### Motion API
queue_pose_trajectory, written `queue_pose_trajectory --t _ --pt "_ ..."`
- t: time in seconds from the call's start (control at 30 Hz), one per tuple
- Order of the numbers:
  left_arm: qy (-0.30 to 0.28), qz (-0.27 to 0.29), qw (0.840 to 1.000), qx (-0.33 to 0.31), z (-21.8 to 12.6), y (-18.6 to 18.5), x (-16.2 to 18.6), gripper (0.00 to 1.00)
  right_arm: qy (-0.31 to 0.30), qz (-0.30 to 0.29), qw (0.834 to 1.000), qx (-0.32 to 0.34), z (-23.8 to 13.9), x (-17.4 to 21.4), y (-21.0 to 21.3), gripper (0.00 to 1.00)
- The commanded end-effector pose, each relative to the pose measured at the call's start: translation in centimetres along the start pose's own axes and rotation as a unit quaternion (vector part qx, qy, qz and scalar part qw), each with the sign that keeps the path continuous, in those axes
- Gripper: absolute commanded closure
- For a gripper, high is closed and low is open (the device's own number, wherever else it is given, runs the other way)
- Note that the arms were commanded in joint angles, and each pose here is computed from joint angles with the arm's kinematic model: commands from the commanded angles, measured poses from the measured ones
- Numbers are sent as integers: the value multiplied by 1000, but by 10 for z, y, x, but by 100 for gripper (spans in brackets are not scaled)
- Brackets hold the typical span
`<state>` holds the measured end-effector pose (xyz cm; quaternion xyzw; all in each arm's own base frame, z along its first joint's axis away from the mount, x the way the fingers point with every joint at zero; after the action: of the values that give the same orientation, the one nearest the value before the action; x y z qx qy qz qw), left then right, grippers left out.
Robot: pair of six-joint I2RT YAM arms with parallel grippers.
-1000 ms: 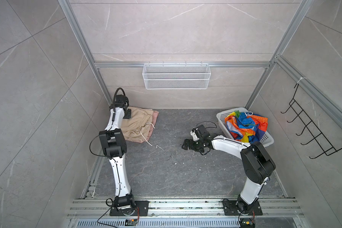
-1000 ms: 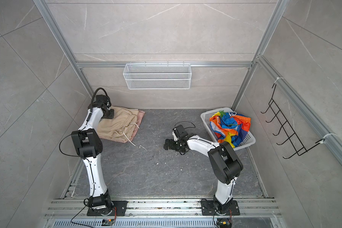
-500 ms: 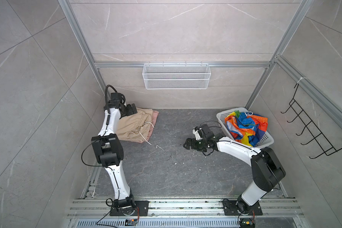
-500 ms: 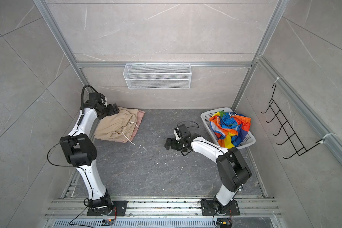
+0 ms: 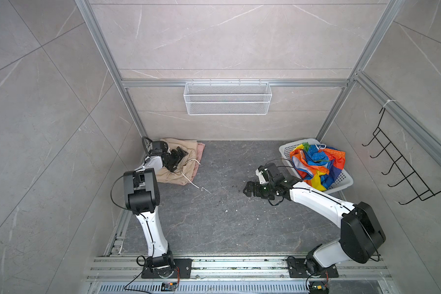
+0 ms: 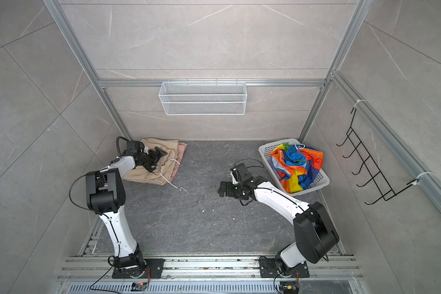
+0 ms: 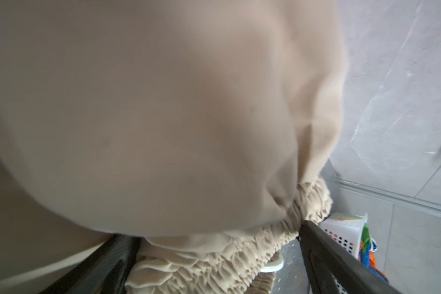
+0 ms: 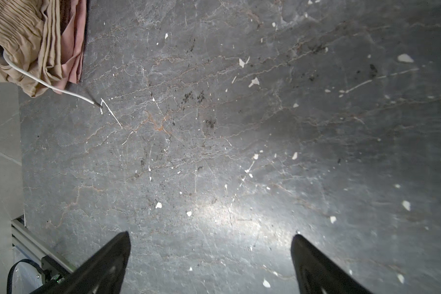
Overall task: Fold and stack the shorts
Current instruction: 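Release the trousers with the left gripper while the right gripper reaches into the basket, then lift the rainbow cloth out of the basket with the right gripper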
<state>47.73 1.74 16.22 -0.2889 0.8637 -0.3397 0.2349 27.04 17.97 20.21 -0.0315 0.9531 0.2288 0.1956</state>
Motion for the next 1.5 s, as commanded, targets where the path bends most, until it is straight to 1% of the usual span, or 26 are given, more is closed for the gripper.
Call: queue_pose_trajectory --t 0.0,0.1,0.17,0.23,0.3,0.37,0.47,0.5,0.53,0.6,0.63,0.67,0.7,0.73,0.8,0.9,0.97,1.03,1.1,1.13,1.17,1.27,1.33,1.37,1.4,1.47 --pt "-37 74 994 67 -43 -70 -3 0 -55 48 997 -13 -47 -12 -15 1" --pt "-61 156 985 52 -66 -113 11 0 -127 68 988 49 -90 -26 -35 0" --pt "-76 220 972 33 -77 -141 32 0 -162 84 979 96 -111 -36 -49 0" --pt "-84 286 954 14 -80 -164 61 0 -184 110 969 123 -121 -46 -66 1" --pt "-91 361 928 -17 -80 -186 96 0 -197 145 960 137 -126 -56 -87 1" --pt "-102 442 890 -48 -77 -208 135 0 -208 187 950 137 -131 -67 -112 0" --pt "-114 536 834 -70 -67 -233 189 0 -225 238 930 165 -138 -77 -152 0" --pt "-118 558 818 -74 -64 -239 204 0 -227 253 924 177 -140 -79 -164 1" --pt "-125 588 795 -79 -59 -245 222 0 -227 267 917 190 -140 -81 -177 1" --pt "-138 648 744 -88 -45 -254 257 0 -222 287 909 204 -135 -84 -198 1" --pt "-141 680 713 -93 -35 -255 274 0 -219 295 907 204 -131 -87 -207 1" --pt "-134 706 688 -95 -25 -256 289 0 -214 301 908 198 -124 -89 -215 0" --pt "-130 717 676 -106 -17 -256 297 0 -209 308 908 193 -119 -91 -222 1" --pt "-122 724 669 -117 -8 -255 305 0 -205 314 907 191 -113 -94 -229 0" --pt "-105 725 669 -125 3 -254 314 0 -190 321 907 195 -100 -102 -243 1" --pt "-93 716 681 -116 5 -254 323 0 -169 326 908 201 -82 -112 -262 1" --pt "-92 710 691 -104 0 -255 327 0 -162 325 910 201 -69 -115 -271 9" --pt "-80 698 707 -81 -2 -256 330 0 -151 325 912 201 -55 -115 -280 22" --pt "-66 682 725 -64 -2 -253 333 0 -147 330 912 197 -45 -113 -285 44" --pt "-57 679 730 -56 -1 -252 335 0 -151 329 911 199 -45 -112 -285 59" --pt "-47 677 732 -51 -1 -251 337 0 -160 326 910 201 -49 -112 -283 72" --pt "-34 686 724 -58 4 -250 338 0 -192 306 911 198 -77 -117 -267 92" --pt "-43 688 721 -77 4 -252 334 0 -223 293 910 192 -106 -123 -250 100" --pt "-54 684 722 -83 0 -256 330 0 -247 282 908 185 -126 -127 -238 100" --pt "-62 680 726 -84 -3 -258 327 0 -270 271 906 181 -144 -131 -227 100" --pt "-76 660 744 -72 -17 -265 314 0 -320 239 903 159 -189 -140 -197 100"
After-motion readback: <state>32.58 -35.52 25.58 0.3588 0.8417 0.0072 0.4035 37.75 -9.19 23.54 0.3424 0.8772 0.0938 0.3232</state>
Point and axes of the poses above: each gripper's point midway between its finger pads, its own z axis out along the fingers, its own y axis along the line the jaws close on, x = y × z, the point moved 10 cm from there along -z, back along the fingers, and after that the axes turned 3 degrees about -z, right-handed, at the moved point
